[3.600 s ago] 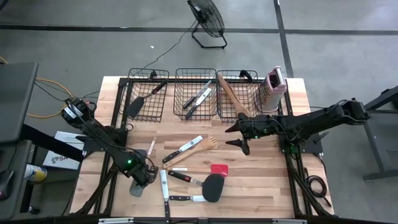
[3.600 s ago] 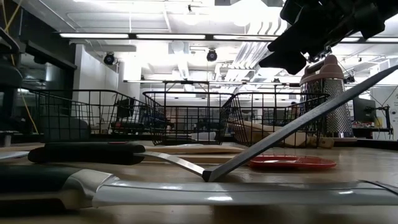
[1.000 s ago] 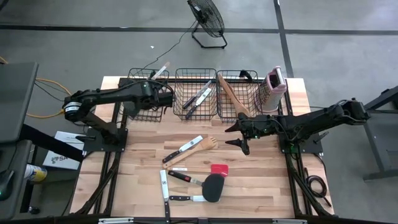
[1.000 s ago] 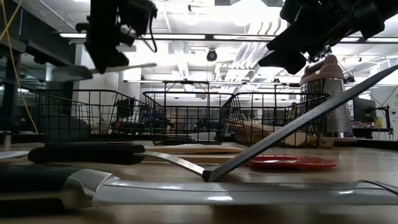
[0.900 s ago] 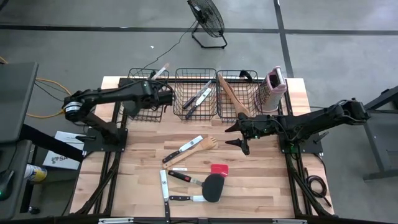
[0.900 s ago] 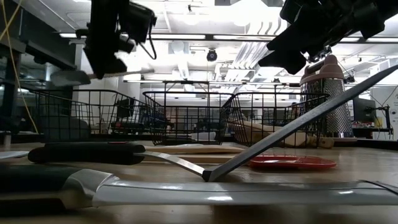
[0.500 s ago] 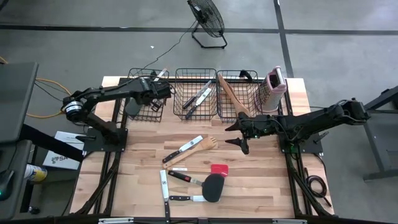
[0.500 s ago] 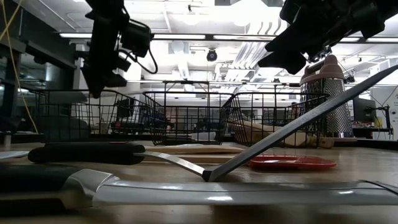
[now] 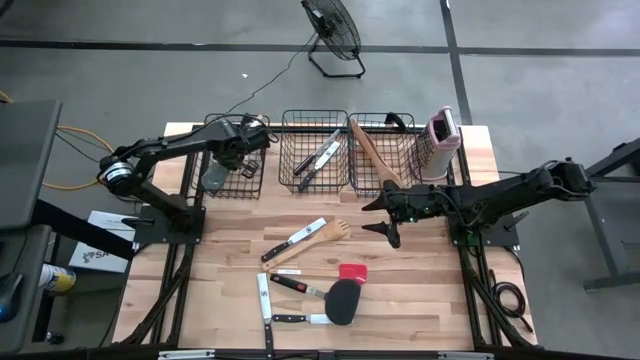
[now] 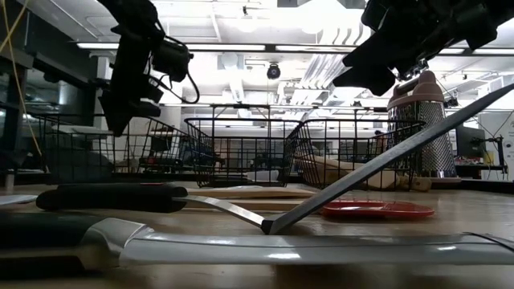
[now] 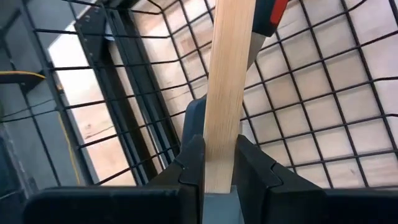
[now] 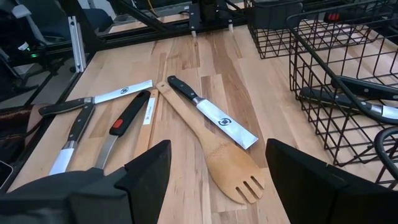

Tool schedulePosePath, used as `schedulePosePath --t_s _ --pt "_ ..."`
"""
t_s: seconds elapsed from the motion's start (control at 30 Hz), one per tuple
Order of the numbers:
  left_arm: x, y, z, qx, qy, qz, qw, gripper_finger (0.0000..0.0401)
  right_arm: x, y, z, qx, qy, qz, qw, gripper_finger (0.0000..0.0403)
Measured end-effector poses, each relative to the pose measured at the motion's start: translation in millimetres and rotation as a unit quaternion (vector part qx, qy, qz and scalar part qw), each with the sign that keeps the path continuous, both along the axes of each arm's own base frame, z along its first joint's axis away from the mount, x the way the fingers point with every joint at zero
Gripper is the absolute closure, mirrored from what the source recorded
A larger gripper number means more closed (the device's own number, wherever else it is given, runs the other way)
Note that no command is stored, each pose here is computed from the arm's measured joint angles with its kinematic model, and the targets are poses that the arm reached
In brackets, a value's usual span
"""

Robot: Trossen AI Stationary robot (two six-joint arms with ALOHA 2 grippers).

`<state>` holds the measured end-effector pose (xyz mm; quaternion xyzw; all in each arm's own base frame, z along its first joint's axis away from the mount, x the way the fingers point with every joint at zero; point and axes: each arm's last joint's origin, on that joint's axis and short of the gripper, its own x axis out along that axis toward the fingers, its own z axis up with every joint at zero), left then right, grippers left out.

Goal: Pick & Place Kitchen Items
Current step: Put the gray spatula into the left black wire basket, then put the black knife into the middle black wire basket

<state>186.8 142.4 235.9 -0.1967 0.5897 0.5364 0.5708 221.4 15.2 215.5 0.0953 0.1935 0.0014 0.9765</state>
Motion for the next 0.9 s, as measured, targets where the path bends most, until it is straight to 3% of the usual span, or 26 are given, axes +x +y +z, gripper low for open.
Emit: schedulePosePath --t_s 0.43,0.63,0.9 --pt "1.6 7.9 -0.6 -0.015 -0.013 -0.049 0.999 0.0349 0.0 -0.1 0.0 0.001 0.000 -0.001 1.000 0.0149" --pt "1.9 8.3 -0.6 -0.013 -0.014 -0.049 0.999 0.0311 0.0 -0.1 0.0 0.010 0.000 -0.004 1.000 0.0149" --pt "2.1 8.0 -0.6 -0.016 -0.017 -0.049 0.999 0.0302 0.0 0.0 0.0 0.012 0.000 -0.005 1.000 0.0149"
